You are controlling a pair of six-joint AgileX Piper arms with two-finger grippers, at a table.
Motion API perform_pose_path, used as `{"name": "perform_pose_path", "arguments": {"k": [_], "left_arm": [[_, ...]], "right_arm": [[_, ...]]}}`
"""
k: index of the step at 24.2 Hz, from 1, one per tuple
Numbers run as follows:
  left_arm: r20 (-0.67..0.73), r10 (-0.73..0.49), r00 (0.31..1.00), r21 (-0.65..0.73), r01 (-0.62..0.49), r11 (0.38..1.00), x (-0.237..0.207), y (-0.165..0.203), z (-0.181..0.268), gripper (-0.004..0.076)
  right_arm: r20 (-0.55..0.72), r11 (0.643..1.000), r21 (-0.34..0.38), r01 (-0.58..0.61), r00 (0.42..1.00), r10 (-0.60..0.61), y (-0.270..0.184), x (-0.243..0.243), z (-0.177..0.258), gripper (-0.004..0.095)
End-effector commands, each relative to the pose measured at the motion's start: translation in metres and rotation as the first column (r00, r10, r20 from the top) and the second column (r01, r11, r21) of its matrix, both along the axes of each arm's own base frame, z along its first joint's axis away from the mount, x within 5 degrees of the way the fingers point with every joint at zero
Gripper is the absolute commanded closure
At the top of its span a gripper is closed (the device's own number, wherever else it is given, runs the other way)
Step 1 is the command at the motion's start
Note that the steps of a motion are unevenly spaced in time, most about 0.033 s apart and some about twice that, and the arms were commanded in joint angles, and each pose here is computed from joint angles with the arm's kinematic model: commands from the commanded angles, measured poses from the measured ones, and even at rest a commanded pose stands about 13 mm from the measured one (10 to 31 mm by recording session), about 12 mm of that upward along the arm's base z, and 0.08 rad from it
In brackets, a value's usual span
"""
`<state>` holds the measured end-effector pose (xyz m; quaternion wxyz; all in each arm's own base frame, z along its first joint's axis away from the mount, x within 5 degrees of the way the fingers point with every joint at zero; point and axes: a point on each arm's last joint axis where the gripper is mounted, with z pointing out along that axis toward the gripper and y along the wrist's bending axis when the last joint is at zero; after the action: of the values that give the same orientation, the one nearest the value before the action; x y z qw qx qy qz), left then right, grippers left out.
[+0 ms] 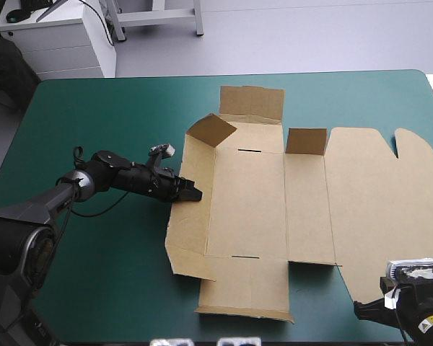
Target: Fold the box
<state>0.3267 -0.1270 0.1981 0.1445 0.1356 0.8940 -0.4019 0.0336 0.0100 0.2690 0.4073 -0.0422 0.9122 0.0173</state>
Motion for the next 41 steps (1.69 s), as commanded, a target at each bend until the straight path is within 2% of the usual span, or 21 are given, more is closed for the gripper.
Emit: {"name": "perform_pose_path", "arguments": {"k": [1, 4, 5, 7, 9, 10, 11, 14, 18, 21, 27, 34, 37, 40, 41], "left_arm": [[0.128, -0.075, 0.989, 0.03, 0.072, 0.997, 0.007, -0.004, 0.036, 0.0731], [0.237, -0.16, 0.958, 0.125, 0.133, 0.983, 0.019, -0.008, 0.062, 0.0731], [0.326, -0.228, 0.917, 0.214, 0.163, 0.963, 0.027, -0.01, 0.084, 0.0731], [0.383, -0.288, 0.877, 0.298, 0.178, 0.938, 0.032, -0.014, 0.102, 0.0731], [0.449, -0.379, 0.809, 0.415, 0.187, 0.89, 0.035, -0.018, 0.125, 0.0731], [0.496, -0.455, 0.74, 0.517, 0.169, 0.839, 0.037, -0.023, 0.146, 0.0731], [0.518, -0.492, 0.7, 0.566, 0.151, 0.811, 0.038, -0.026, 0.157, 0.0731], [0.573, -0.657, 0.491, 0.74, 0.036, 0.672, 0.031, -0.047, 0.206, 0.0731], [0.575, -0.763, 0.296, 0.816, -0.141, 0.56, 0.019, -0.074, 0.239, 0.0731], [0.531, -0.826, 0.188, 0.845, -0.194, 0.499, 0.004, -0.1, 0.244, 0.0731], [0.478, -0.872, 0.107, 0.865, -0.231, 0.446, -0.015, -0.125, 0.247, 0.0731], [0.491, -0.862, 0.128, 0.859, -0.24, 0.453, -0.025, -0.143, 0.232, 0.0731], [0.47, -0.871, 0.14, 0.854, -0.321, 0.409, -0.025, -0.151, 0.214, 0.0731], [0.421, -0.9, 0.114, 0.838, -0.428, 0.338, -0.031, -0.161, 0.195, 0.0731], [0.429, -0.897, 0.103, 0.825, -0.448, 0.343, -0.036, -0.167, 0.189, 0.0731]], "right_arm": [[0.068, 1.0, 0.006, 0.001, 0.998, -0.001, 0.0, 0.004, 0.011, 0.0908], [0.068, 1.0, 0.006, 0.001, 0.998, -0.001, 0.0, 0.004, 0.011, 0.0908], [0.068, 1.0, 0.006, 0.001, 0.998, -0.001, 0.0, 0.004, 0.011, 0.0908], [0.068, 1.0, 0.006, 0.001, 0.998, -0.001, 0.0, 0.004, 0.011, 0.0908], [0.068, 1.0, 0.006, 0.001, 0.998, -0.001, 0.0, 0.004, 0.011, 0.0909], [0.068, 1.0, 0.006, 0.001, 0.998, -0.001, 0.0, 0.004, 0.011, 0.0908], [0.068, 1.0, 0.006, 0.001, 0.998, -0.001, 0.0, 0.004, 0.011, 0.0908], [0.068, 1.0, 0.006, 0.001, 0.998, -0.001, 0.0, 0.004, 0.011, 0.0908], [0.068, 1.0, 0.006, 0.001, 0.998, -0.001, 0.0, 0.004, 0.011, 0.0908], [0.068, 1.0, 0.006, 0.001, 0.998, -0.001, 0.0, 0.004, 0.011, 0.0908], [0.068, 1.0, 0.006, 0.001, 0.998, -0.001, 0.0, 0.004, 0.011, 0.0908], [0.068, 1.0, 0.007, 0.0, 0.998, -0.001, 0.0, 0.004, 0.011, 0.0909], [0.076, 1.0, 0.017, -0.002, 0.997, 0.001, 0.001, 0.004, 0.011, 0.0908], [0.127, 0.999, 0.044, -0.012, 0.992, 0.006, 0.003, 0.005, 0.02, 0.0908], [0.142, 0.999, 0.05, -0.019, 0.99, 0.011, 0.004, 0.004, 0.024, 0.0908]]}}
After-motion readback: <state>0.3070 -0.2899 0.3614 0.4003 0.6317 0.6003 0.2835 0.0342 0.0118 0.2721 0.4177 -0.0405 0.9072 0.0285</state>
